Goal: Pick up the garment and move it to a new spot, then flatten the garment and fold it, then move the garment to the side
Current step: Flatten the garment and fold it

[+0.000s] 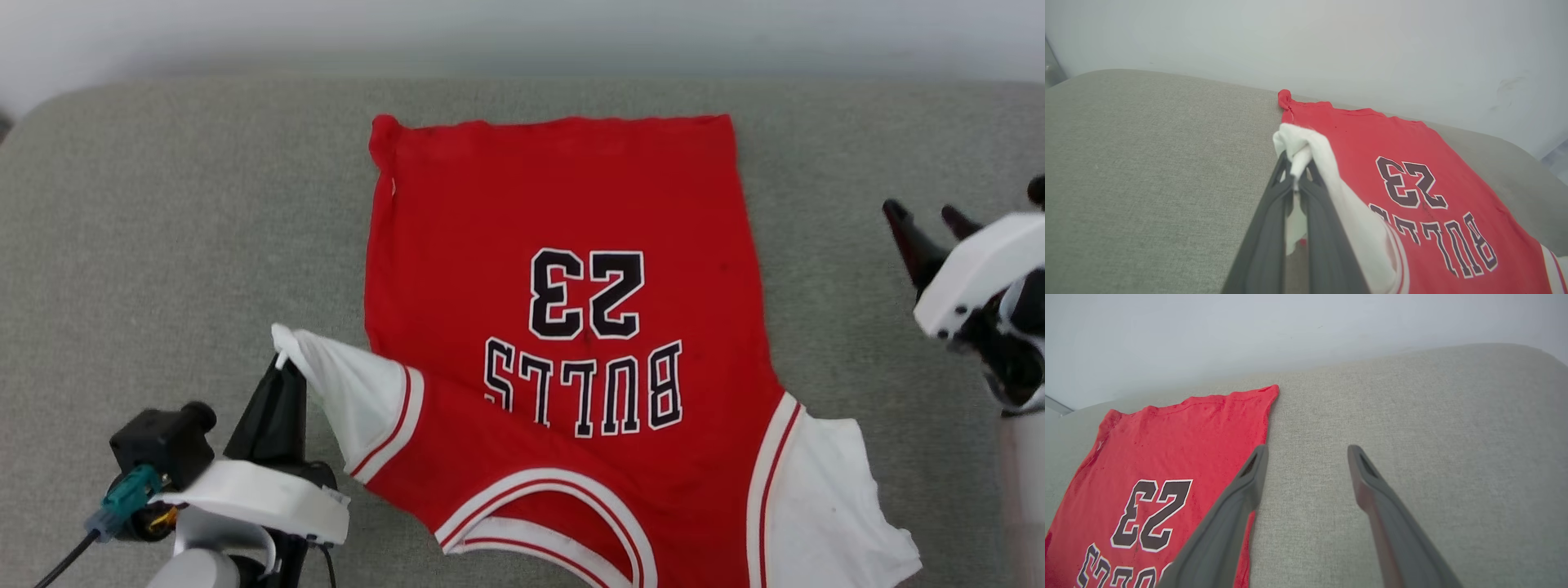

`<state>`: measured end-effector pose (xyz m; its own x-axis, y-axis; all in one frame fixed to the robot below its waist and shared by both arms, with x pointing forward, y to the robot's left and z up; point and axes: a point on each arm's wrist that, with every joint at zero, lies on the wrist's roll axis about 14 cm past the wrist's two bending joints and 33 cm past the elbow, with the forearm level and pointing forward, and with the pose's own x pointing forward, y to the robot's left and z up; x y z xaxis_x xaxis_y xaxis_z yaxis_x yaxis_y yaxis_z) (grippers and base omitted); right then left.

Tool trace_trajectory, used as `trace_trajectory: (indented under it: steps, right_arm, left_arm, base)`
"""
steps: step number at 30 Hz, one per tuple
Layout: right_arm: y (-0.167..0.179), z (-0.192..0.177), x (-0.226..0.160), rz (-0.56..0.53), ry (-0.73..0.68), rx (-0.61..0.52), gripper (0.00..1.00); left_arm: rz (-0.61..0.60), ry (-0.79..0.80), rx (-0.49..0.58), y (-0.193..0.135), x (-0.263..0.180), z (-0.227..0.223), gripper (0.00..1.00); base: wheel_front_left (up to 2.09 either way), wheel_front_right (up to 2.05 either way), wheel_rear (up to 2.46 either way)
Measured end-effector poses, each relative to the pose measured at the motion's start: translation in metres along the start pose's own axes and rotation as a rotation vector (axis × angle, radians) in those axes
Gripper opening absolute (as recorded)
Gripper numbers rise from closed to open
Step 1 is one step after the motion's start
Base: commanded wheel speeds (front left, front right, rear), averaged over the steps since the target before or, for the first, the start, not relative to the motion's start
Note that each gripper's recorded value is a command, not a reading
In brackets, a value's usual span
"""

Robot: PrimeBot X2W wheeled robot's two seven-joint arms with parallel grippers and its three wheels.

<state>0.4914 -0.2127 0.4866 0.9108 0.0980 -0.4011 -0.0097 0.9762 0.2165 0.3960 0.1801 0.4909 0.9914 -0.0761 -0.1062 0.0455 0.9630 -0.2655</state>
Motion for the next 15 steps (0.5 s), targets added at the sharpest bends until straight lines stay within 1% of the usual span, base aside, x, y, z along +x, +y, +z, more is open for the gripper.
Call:
trace_trajectory:
  steps: [3,7,15]
  right_arm:
    - [0.005,0.011,0.039,0.015,0.044,-0.014,1.00]
    - [0.016,0.013,0.086,0.036,0.136,-0.045,1.00]
    - [0.050,-0.019,0.161,0.096,0.347,-0.057,1.00]
  left_arm:
    - [-0.020,-0.020,0.006,-0.002,0.018,0.003,0.00]
    - [-0.038,-0.031,0.009,-0.002,0.037,0.002,0.00]
    - [-0.054,-0.009,0.032,0.006,0.056,-0.014,0.00]
  base:
    - [0.00,0.00,0.00]
    - [0.00,0.00,0.00]
    - [0.00,0.00,0.00]
